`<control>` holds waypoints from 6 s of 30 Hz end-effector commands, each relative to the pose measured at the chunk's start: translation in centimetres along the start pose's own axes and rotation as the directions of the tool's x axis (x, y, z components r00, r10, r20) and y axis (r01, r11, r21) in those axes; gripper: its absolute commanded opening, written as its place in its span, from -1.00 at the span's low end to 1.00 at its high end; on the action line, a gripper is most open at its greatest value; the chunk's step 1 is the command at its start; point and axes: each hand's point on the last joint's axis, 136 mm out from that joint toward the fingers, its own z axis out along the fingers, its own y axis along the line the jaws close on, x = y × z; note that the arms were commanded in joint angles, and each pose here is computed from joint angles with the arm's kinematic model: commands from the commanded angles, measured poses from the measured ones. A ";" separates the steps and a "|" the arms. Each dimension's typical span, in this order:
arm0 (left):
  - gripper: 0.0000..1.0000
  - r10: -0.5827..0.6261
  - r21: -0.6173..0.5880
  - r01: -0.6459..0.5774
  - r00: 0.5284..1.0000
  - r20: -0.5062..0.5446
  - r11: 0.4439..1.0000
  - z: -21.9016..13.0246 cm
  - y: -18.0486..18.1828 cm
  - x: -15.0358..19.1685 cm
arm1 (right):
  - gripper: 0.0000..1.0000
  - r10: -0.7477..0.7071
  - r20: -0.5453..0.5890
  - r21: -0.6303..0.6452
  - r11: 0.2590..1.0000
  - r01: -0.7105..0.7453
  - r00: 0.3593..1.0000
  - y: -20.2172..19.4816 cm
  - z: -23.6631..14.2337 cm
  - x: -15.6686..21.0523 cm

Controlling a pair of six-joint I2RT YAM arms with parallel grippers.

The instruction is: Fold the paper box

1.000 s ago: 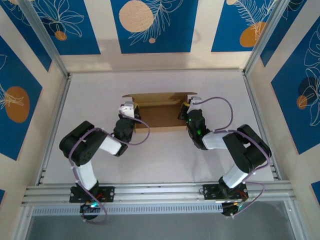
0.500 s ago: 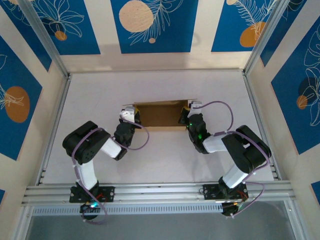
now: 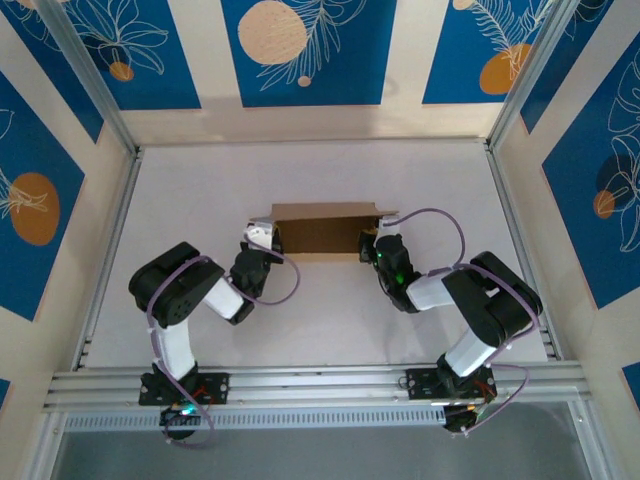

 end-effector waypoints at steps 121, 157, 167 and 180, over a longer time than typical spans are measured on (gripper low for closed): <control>0.31 -0.139 -0.015 0.250 0.487 -0.862 0.968 1.8 -0.9 0.8 | -0.33 0.029 -0.596 -0.094 0.990 -0.105 0.803 5.5 -3.0 -3.6; 0.27 -0.147 -0.030 0.249 0.465 -0.873 0.968 1.5 -0.5 4.5 | 0.00 0.266 -0.677 0.208 0.963 -0.168 0.686 -4.9 -3.8 1.1; 0.23 -0.168 -0.068 0.240 0.430 -0.887 0.968 0.4 0.3 7.4 | -0.11 0.282 -0.711 0.258 0.957 -0.135 0.644 -5.9 -3.4 4.3; 0.12 -0.246 -0.152 0.267 0.365 -0.898 0.952 -1.3 1.5 11.3 | -0.64 0.323 -0.742 0.326 0.940 -0.106 0.588 -7.1 -3.2 7.0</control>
